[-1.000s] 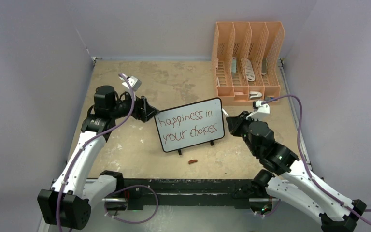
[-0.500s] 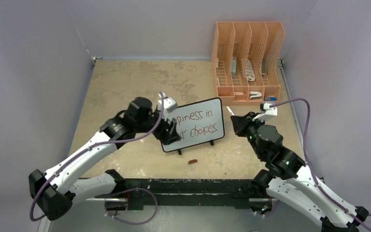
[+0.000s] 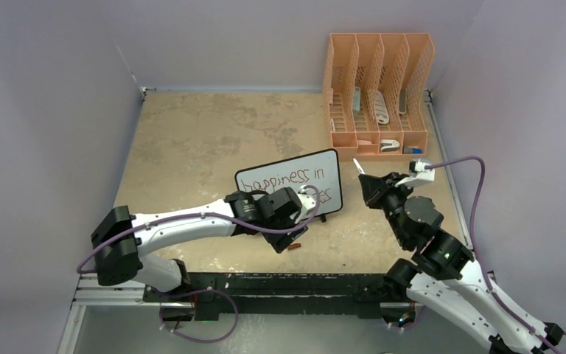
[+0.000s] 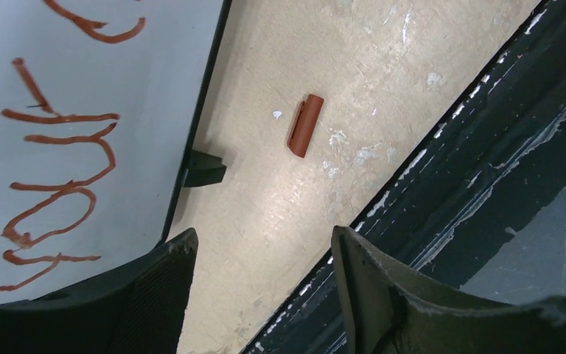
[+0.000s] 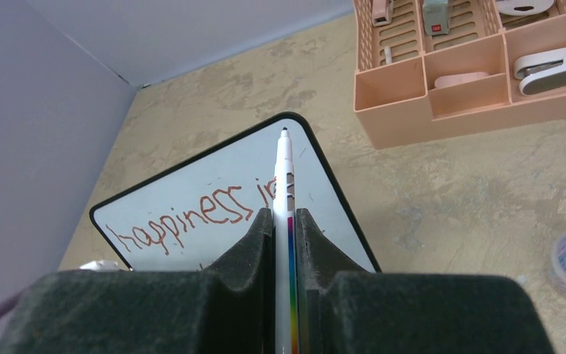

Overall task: Write a sentence on the whiteboard
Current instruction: Write a sentence on the whiteboard, then close the whiteboard marker at the center of the board.

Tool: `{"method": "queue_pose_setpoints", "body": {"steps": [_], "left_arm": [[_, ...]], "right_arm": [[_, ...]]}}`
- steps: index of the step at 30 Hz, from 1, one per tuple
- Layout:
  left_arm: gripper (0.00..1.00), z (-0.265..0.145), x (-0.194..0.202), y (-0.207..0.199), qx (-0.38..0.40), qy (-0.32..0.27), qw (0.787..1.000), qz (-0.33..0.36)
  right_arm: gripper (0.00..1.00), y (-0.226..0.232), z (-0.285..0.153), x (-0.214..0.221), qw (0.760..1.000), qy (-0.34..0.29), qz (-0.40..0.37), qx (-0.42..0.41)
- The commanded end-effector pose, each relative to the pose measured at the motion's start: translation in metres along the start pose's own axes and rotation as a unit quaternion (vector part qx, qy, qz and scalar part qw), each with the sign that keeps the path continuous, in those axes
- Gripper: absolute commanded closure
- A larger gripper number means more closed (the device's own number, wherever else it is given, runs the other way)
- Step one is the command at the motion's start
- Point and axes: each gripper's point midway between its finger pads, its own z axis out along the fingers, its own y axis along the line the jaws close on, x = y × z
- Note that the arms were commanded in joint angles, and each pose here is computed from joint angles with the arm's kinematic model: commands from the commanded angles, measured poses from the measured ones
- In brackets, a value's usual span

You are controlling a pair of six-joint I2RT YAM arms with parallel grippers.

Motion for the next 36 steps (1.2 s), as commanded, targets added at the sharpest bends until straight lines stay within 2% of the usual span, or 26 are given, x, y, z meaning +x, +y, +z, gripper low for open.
{"method": "queue_pose_setpoints", "body": {"steps": [1, 15, 27, 31, 36], "left_arm": [[0.37, 0.002, -0.022, -0.011, -0.018, -0.023, 1.0, 0.009], [0.47, 0.061, -0.02, -0.031, 0.011, 0.03, 0.998, 0.056], [0.58, 0.091, -0.015, -0.035, 0.021, 0.061, 0.994, 0.086], [0.65, 0.095, -0.01, -0.032, 0.014, 0.071, 0.993, 0.089], [0.67, 0.098, -0.002, -0.033, 0.022, 0.084, 0.992, 0.092]], "right_arm": [[1.0, 0.001, -0.001, -0.017, 0.999, -0.031, 0.011, 0.003], [1.0, -0.003, -0.009, -0.027, 0.998, -0.05, 0.022, 0.004], [1.0, -0.003, -0.008, -0.027, 0.999, -0.049, 0.02, 0.007], [1.0, -0.003, -0.008, -0.027, 0.999, -0.049, 0.02, 0.007], [1.0, -0.003, -0.007, -0.026, 0.999, -0.049, 0.02, 0.009]]}}
